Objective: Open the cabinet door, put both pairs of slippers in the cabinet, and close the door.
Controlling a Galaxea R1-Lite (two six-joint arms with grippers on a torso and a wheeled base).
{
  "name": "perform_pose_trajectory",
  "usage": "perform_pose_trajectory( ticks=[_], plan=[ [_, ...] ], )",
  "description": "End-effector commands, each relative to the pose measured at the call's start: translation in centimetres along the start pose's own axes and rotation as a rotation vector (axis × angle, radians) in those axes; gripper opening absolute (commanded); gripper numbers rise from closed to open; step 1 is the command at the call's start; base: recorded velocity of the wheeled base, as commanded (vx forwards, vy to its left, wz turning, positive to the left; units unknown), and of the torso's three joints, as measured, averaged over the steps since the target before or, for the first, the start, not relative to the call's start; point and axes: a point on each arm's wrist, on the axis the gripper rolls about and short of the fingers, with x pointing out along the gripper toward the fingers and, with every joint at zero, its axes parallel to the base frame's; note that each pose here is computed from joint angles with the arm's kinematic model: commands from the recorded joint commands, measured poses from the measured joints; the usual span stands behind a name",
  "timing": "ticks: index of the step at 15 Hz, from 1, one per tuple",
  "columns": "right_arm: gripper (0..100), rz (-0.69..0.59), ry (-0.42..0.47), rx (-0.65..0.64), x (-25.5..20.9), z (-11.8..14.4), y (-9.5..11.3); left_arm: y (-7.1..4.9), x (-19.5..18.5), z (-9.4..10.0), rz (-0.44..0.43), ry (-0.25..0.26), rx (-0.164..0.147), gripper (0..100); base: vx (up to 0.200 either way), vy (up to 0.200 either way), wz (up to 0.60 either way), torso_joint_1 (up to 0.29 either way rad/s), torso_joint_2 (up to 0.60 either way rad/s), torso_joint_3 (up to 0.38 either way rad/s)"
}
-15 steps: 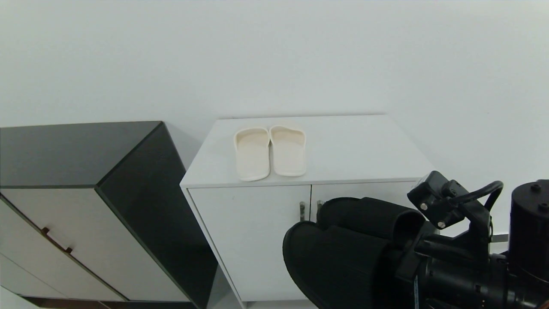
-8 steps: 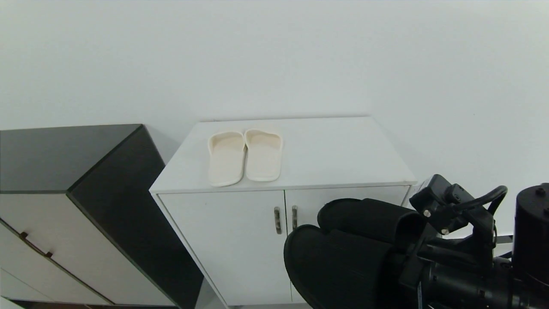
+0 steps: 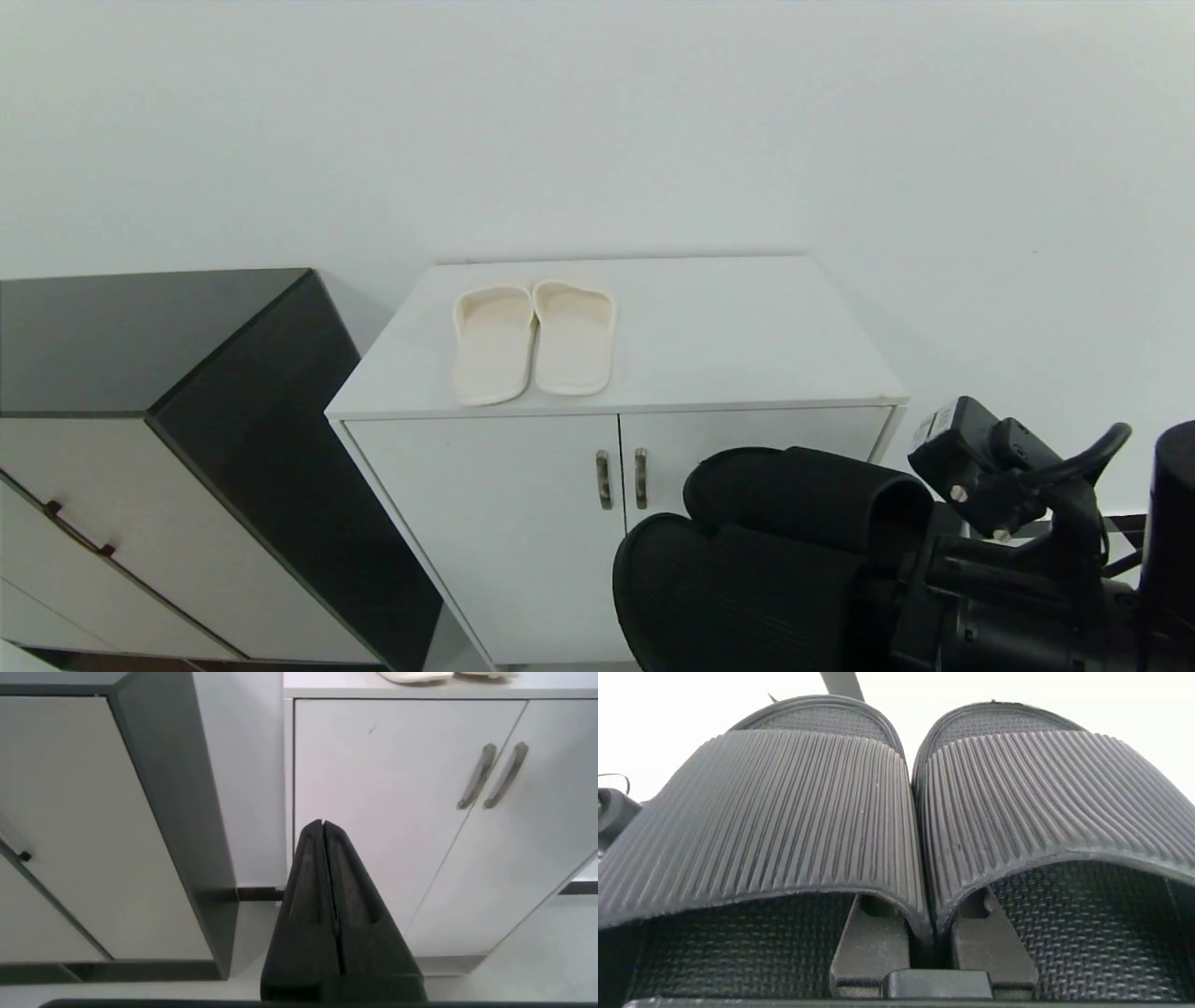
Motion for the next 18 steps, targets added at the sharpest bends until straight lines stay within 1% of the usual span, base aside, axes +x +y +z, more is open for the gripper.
perform_pose_trajectory(
  ticks=[1, 6, 10, 11, 18],
  plan=[
    [0, -0.002, 0.005, 0.000, 0.0, -0.2, 0.0, 0.0, 0.0, 0.0, 0.004, 0.003, 0.002, 0, 0.000, 0.000, 0.00, 0.000, 0.00, 0.000],
    [0, 0.007, 0.026, -0.004, -0.1, -0.8, -0.1, 0.0, 0.0, 0.0, 0.005, 0.003, 0.003, 0, 0.000, 0.000, 0.00, 0.000, 0.00, 0.000],
    [0, 0.029, 0.039, -0.020, -0.2, -1.1, 0.1, 0.0, 0.0, 0.0, 0.001, 0.003, 0.003, 0, 0.000, 0.000, 0.00, -0.168, 0.41, 0.228],
    [0, 0.031, 0.039, -0.022, -0.2, -1.1, 0.1, 0.0, 0.0, 0.0, -0.001, 0.003, 0.002, 100, 0.000, 0.000, 0.00, -0.212, 0.52, 0.310],
    [0, 0.034, 0.039, -0.024, -0.3, -1.2, 0.2, 0.0, 0.0, 0.0, -0.009, 0.005, 0.012, 100, 0.000, 0.000, 0.00, -0.198, 0.52, 0.316]
  ],
)
